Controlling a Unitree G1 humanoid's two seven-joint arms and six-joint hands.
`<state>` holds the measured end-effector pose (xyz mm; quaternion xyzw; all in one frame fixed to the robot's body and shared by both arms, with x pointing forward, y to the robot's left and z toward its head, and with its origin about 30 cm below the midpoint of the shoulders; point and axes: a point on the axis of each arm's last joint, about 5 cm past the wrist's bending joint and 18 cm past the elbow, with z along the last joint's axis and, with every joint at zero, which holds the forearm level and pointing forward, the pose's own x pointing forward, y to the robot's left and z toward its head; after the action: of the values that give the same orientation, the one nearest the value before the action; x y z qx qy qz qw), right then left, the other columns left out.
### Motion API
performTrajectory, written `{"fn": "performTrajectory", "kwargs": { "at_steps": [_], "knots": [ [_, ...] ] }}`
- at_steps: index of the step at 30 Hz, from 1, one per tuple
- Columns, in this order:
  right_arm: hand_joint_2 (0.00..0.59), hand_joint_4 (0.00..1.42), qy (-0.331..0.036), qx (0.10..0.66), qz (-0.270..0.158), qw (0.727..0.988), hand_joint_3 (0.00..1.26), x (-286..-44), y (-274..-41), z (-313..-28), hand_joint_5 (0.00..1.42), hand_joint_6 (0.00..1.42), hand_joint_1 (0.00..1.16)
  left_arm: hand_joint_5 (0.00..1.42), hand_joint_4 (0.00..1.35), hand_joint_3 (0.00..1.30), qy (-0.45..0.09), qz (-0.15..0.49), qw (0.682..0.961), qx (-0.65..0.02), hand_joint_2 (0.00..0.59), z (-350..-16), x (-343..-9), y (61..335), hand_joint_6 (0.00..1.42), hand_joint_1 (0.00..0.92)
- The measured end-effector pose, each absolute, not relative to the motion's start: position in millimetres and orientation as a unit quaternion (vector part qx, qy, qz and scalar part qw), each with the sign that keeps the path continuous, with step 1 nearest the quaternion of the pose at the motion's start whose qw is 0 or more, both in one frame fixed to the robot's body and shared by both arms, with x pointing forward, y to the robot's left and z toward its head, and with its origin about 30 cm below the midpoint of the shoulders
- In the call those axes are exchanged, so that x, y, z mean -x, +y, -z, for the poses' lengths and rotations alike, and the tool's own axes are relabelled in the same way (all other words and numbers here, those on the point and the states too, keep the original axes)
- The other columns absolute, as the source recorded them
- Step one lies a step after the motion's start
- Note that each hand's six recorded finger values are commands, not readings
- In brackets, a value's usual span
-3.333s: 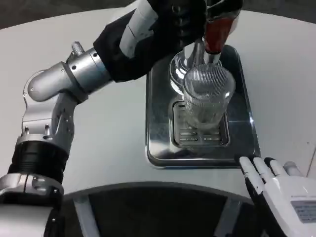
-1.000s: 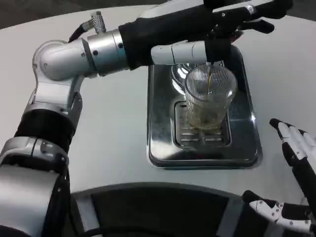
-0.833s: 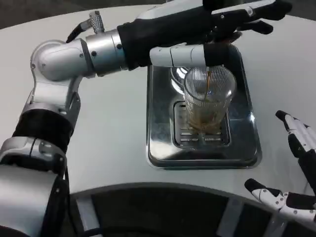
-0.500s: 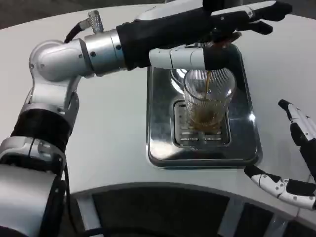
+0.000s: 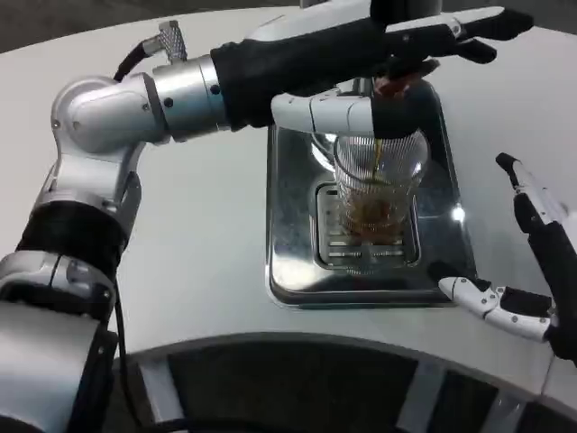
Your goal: Grasp the cup under the faucet to collect the drink, then remove the cup.
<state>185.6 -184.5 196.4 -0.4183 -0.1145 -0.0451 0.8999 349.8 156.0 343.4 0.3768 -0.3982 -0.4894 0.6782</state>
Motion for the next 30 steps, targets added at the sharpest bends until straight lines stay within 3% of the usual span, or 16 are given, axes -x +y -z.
{"fn": "performTrajectory", "kwargs": {
  "at_steps": [20,30],
  "knots": [
    [0.218,0.00,-0.119,0.391,0.020,0.912,0.00,-211,-174,-200,0.00,0.00,0.55,0.08,0.00,0.06,-0.403,0.481,0.675,-0.389,0.085,-343,-348,160,0.00,0.000],
    [0.210,0.00,-0.132,0.377,0.030,0.916,0.00,-219,-171,-202,0.00,0.00,0.52,0.08,0.00,0.07,-0.404,0.478,0.675,-0.391,0.085,-341,-348,162,0.00,0.000]
  ]
}}
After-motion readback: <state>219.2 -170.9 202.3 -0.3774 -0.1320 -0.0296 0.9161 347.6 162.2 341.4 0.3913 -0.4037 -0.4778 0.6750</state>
